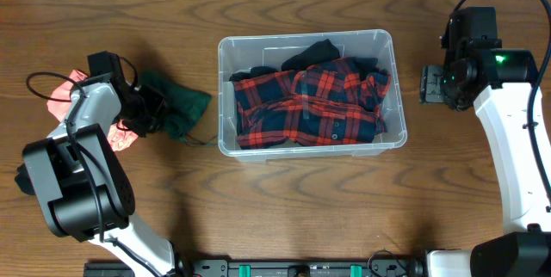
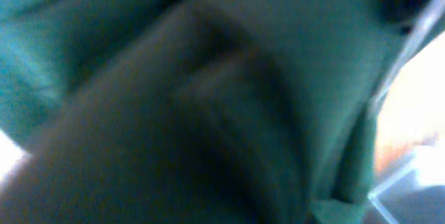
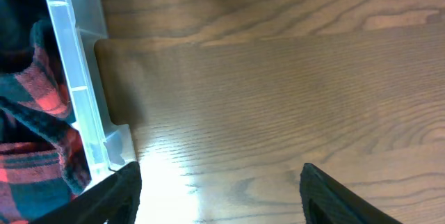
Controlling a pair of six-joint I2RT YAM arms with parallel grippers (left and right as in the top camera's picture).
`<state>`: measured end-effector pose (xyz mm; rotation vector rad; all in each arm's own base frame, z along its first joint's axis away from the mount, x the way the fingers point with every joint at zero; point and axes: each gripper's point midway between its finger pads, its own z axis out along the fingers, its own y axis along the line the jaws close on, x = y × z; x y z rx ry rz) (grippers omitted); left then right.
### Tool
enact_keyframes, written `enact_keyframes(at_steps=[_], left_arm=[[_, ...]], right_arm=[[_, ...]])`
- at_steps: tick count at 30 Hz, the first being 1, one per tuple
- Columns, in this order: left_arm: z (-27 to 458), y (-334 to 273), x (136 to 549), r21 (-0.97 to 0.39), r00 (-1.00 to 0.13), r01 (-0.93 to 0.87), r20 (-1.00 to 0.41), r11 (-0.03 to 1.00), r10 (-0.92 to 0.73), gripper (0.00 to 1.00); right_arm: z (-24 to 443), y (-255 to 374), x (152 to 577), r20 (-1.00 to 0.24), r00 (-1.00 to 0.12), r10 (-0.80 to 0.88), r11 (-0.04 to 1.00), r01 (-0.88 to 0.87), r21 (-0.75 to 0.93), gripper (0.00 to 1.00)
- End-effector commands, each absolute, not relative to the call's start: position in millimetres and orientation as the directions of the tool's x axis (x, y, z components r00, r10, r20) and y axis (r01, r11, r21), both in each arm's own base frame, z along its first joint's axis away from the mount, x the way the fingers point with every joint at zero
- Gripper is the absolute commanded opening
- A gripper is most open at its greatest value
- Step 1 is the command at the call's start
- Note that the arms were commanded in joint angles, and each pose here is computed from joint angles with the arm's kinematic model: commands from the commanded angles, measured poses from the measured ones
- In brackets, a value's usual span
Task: Pack container
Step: 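Lift the dark green shirt and carry it into the bin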
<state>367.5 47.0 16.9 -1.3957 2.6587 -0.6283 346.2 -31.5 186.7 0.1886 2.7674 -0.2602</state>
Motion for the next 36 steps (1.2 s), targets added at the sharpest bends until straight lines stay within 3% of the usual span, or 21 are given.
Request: enact_keyframes(at_steps=[1,5,9,15,20,26,36], left_arm=[[38,33,382,-0.503,-0.612,-0.724,0.15,0.473,-0.777,0.06],[76,29,392,-0.575,-0.694,-0.599,0.025,0.558,-0.719,0.06],[143,21,394,-0.622,-0.746,-0.404,-0.201,0.671,-0.635,0.06],[249,-6,378,-0.615,-0.672,-0.159,-0.505,0.772,-0.541,0.06],[306,-81,357,-0.602,-0.65,0.115,-0.647,0.79,-0.399,0.06],[299,-186,341,-0.57,-0.706,0.308,-0.674,0.762,-0.219,0.06],[218,-336,339,-0.614,-0.795,0.426,-0.605,0.665,-0.049,0.06]], right_arm=[[187,-42,345,-0.363,-0.924,0.117,0.969,0.186,-0.162,0.69],[188,-70,344,-0.381,-0.896,0.227,0.946,0.296,-0.133,0.73],[185,-93,337,-0.36,-0.868,0.341,0.927,0.374,-0.022,0.73],[184,-116,328,-0.349,-0.839,0.417,0.897,0.443,0.008,0.72],[184,-123,325,-0.35,-0.83,0.434,0.887,0.463,0.001,0.71],[183,-147,311,-0.341,-0.775,0.532,0.823,0.569,-0.008,0.72],[182,-156,303,-0.324,-0.756,0.568,0.801,0.598,0.009,0.72]])
